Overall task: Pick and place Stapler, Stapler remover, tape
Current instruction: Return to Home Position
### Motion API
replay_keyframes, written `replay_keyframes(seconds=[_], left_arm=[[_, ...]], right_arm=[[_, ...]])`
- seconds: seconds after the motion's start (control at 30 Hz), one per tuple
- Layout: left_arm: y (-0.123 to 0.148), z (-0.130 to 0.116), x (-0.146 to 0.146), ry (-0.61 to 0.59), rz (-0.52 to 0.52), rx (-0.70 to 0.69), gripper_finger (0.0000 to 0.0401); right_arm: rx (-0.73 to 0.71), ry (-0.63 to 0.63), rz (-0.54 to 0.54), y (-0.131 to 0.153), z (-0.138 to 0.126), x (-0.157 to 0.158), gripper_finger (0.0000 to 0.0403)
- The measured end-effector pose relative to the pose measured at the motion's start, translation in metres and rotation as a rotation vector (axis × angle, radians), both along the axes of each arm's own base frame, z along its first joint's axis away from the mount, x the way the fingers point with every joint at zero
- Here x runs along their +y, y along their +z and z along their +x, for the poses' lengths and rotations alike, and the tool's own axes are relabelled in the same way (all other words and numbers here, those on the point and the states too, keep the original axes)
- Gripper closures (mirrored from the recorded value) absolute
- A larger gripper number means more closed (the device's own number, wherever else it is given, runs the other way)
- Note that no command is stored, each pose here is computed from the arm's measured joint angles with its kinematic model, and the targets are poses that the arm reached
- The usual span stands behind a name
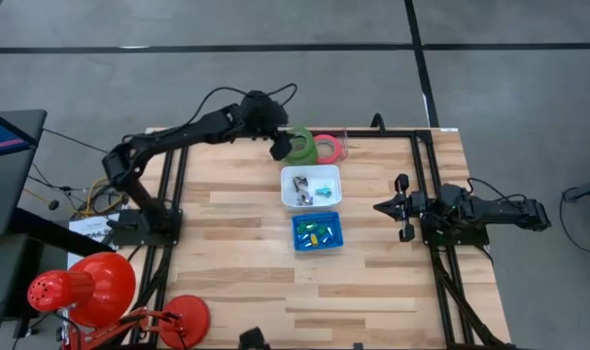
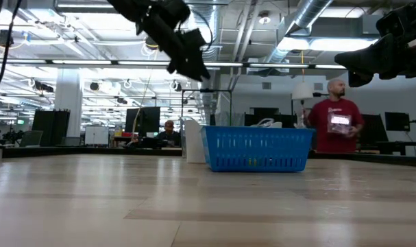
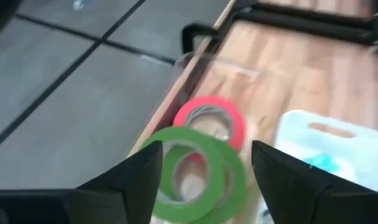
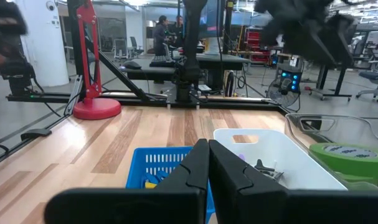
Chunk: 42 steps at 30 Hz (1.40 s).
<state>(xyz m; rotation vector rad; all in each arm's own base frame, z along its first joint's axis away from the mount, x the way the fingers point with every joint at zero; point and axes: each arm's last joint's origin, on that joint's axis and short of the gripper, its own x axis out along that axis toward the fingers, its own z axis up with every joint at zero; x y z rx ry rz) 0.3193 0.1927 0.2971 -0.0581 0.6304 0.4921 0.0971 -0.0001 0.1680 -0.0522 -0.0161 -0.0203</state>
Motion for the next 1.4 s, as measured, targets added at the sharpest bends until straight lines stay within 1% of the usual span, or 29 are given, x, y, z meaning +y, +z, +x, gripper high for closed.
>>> replay_keyframes(seconds=[0.13,0.23,0.37,0.47,0.6,0.73,1.03,1.13,1.4], left_arm=[[0.017,0.003,-0.026,-0.064,0.022,-0.039,0.0193],[0.022,0.006,-0.045,-0.116,0.023,-0.044,0.0218],[0.015,0.005,-0.076,-0.199,0.016,-0.037,0.025],[0.002,-0.001,-0.099,-0.26,0.0,-0.005,0.0273],[-0.012,-0.015,-0.128,-0.336,0.001,-0.005,0.0304],[-0.029,-0.033,-0.15,-0.398,0.009,-0.031,0.0334],[-0.061,-0.082,-0.179,-0.487,0.019,-0.068,0.0388],[-0.071,-0.097,-0.185,-0.506,0.016,-0.085,0.0396],[-0.095,-0.128,-0.194,-0.483,-0.071,-0.171,0.0394]], right_arm=[[0.0,0.0,0.0,0.0,0.0,0.0,0.0402],[0.0,0.0,0.0,0.0,0.0,0.0,0.0402],[0.0,0.0,0.0,0.0,0.0,0.0,0.0402],[0.0,0.0,0.0,0.0,0.0,0.0,0.0402],[0.0,0.0,0.0,0.0,0.0,0.0,0.0402],[0.0,0.0,0.0,0.0,0.0,0.0,0.0402],[0.0,0.0,0.0,0.0,0.0,0.0,0.0402],[0.0,0.0,0.0,0.0,0.0,0.0,0.0402],[0.0,0.0,0.0,0.0,0.0,0.0,0.0402]])
